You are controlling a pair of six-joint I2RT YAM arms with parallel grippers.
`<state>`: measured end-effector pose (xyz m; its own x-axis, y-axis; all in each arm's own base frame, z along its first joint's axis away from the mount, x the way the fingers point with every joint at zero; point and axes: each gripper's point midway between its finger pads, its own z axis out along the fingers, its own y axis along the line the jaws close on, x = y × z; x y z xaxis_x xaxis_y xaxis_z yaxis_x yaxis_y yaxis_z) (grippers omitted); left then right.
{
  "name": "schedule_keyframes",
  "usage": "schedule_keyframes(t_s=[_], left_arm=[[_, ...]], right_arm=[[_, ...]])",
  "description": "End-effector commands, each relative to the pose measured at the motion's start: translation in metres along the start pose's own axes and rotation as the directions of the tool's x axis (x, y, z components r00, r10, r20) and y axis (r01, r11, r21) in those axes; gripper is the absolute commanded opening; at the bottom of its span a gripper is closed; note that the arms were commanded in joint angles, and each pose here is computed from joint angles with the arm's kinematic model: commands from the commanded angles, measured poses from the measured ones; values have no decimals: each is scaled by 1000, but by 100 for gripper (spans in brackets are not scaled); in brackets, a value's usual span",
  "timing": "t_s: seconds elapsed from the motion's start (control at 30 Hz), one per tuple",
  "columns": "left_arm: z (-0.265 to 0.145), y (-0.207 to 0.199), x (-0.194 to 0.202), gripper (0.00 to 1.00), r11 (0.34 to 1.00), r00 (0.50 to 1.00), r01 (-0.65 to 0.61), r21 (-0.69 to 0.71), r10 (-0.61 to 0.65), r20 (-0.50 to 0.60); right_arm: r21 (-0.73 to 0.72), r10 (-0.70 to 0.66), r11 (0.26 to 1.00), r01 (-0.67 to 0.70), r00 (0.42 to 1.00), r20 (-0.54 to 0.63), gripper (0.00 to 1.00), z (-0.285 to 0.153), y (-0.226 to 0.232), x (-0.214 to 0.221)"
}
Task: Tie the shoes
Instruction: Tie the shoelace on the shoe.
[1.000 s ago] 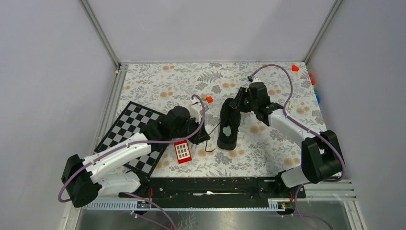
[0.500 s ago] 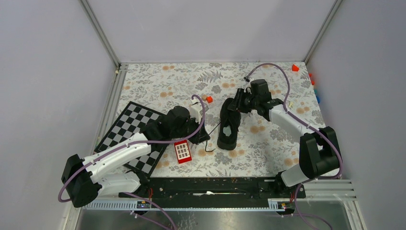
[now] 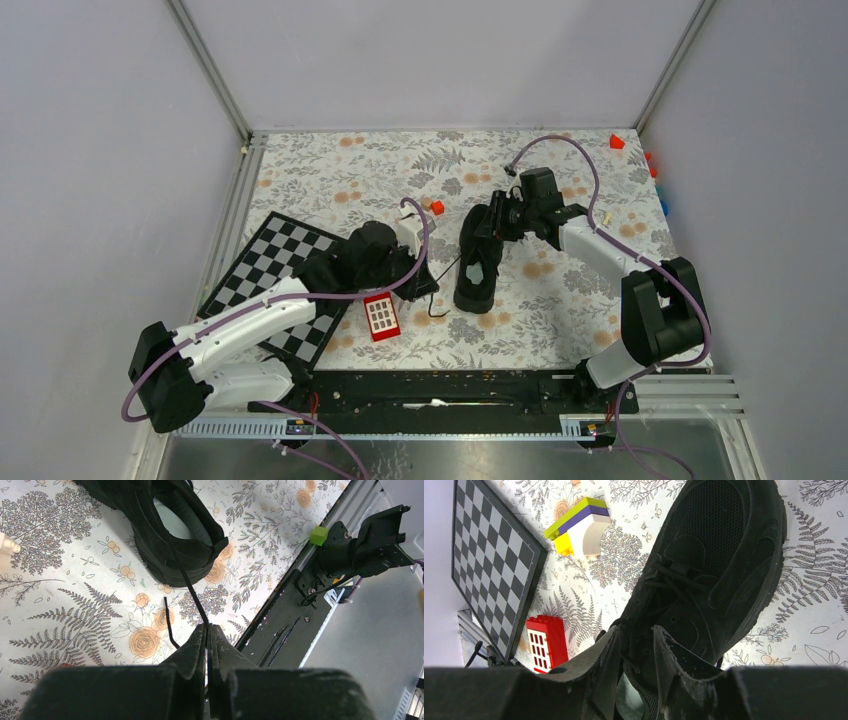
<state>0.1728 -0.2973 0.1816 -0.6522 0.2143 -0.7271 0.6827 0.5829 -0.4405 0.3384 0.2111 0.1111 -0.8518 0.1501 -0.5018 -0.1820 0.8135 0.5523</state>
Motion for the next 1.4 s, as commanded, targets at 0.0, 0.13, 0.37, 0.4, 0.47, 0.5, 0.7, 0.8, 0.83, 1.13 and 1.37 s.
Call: schedule_keyframes(t_s=[0.0,0.13,0.37,0.4,0.47,0.5,0.7,0.8,0.83,1.13,1.37], left_arm=[[-3,-6,-13,0,1000,999,-25,14,24,37],[-3,-6,-13,0,1000,999,-25,12,25,38],[-2,-6,-12,0,1000,999,-23,13,23,35],[-3,-6,-12,0,1000,999,-23,13,23,35],[-2,-6,-12,0,1000,999,-23,13,22,35],[-2,-6,-12,0,1000,999,-24,13,24,35],[-1,-6,-12,0,1000,999,-22,14,22,31],[0,-6,-12,0,1000,999,-21,14,20,31],[0,-6,-12,0,1000,999,-21,15,20,31],[2,-7,-15,0,1000,999,-16,20,16,30],[2,-8,-15,0,1000,999,-20,22,20,32]], right_arm=[[-52,-36,998,36,999,0,38,-6,13,-6],[-66,-39,997,38,999,-13,38,-7,15,-4],[-71,-65,996,62,997,-39,37,-9,14,1],[-70,-69,995,66,997,-41,37,-10,14,2],[-68,-80,995,76,996,-47,37,-12,13,3],[-66,-84,995,81,995,-51,37,-13,13,4],[-74,-109,992,104,992,-63,30,-13,14,6],[-80,-123,990,116,989,-86,29,-12,14,7],[-83,-132,989,124,987,-90,30,-12,15,6],[-70,-167,985,159,975,-146,27,-7,11,15],[-97,-164,984,152,979,-121,0,-11,20,10]])
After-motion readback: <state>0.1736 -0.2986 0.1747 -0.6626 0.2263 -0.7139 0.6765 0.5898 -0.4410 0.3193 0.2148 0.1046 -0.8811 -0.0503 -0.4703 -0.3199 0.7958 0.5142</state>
